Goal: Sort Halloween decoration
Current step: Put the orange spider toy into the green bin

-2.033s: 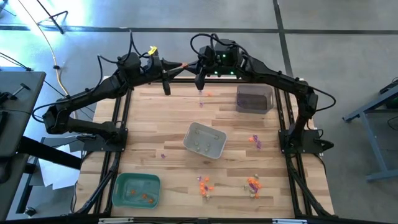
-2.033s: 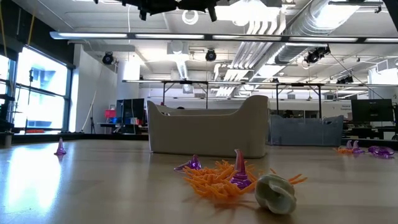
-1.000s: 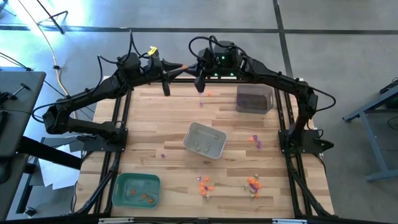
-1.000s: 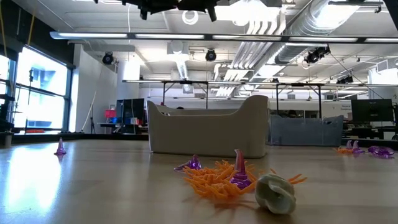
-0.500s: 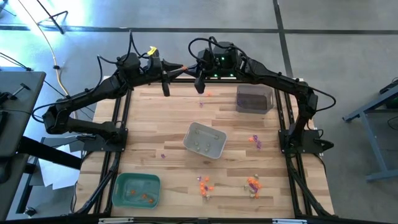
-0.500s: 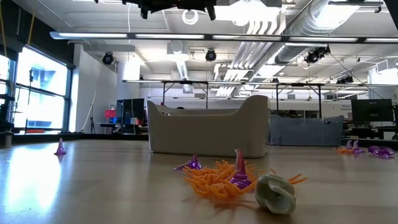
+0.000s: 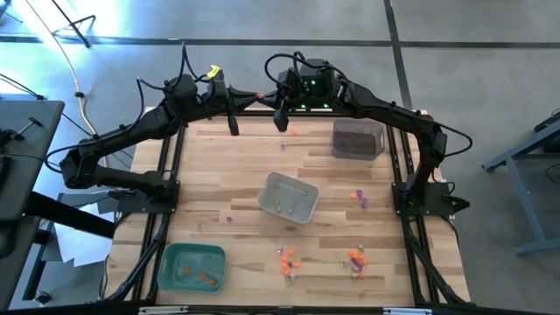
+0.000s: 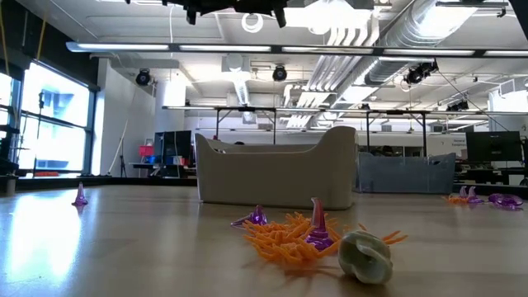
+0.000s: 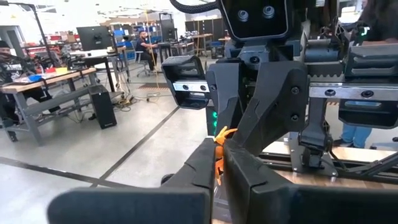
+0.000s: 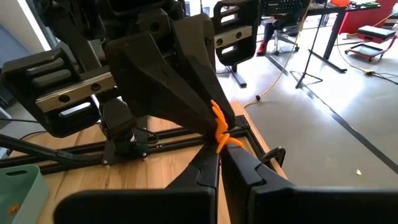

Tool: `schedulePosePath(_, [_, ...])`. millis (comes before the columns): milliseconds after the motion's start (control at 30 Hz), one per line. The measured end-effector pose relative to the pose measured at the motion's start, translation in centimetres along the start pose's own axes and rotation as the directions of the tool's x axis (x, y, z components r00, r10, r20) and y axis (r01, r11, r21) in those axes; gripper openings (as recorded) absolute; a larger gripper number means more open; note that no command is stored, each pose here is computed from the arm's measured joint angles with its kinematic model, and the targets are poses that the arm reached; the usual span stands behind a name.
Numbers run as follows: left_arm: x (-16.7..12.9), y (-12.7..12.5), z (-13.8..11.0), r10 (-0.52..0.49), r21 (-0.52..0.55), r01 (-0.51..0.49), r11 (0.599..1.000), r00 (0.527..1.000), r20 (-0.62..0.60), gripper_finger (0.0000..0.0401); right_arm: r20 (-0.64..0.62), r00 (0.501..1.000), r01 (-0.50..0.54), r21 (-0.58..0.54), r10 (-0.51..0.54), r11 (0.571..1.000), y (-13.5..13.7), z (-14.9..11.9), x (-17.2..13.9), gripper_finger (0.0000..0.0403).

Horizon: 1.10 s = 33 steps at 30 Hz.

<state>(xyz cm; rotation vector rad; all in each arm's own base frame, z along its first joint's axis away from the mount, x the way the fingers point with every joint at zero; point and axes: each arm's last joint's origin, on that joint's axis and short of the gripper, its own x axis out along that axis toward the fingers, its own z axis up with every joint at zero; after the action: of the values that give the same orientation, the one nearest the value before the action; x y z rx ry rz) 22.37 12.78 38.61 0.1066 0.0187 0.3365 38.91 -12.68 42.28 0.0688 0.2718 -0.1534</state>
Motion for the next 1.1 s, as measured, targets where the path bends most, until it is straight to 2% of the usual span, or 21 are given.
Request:
schedulePosePath(633, [0.07,-0.33,0.03,-0.006,0.009,0.006,1.000,1.000,0.000,0.0001,-0.004,1.000,-0.003,0.001,0.003,1.000,0.02,-0.04,0.00,0.0005])
schedulePosePath(767, [0.09,-0.44,0.04,-0.010,0.009,0.010,1.000,1.000,0.001,0.0000,-0.005,1.000,-0.008,0.001,0.008,1.000,0.08,-0.05,0.01,0.0025])
schedulePosePath(1100, [0.13,-0.44,0.02,-0.010,-0.002,0.010,1.000,1.000,0.000,0.0000,-0.005,1.000,-0.008,0.001,0.008,1.000,0.15,-0.07,0.05,0.0111])
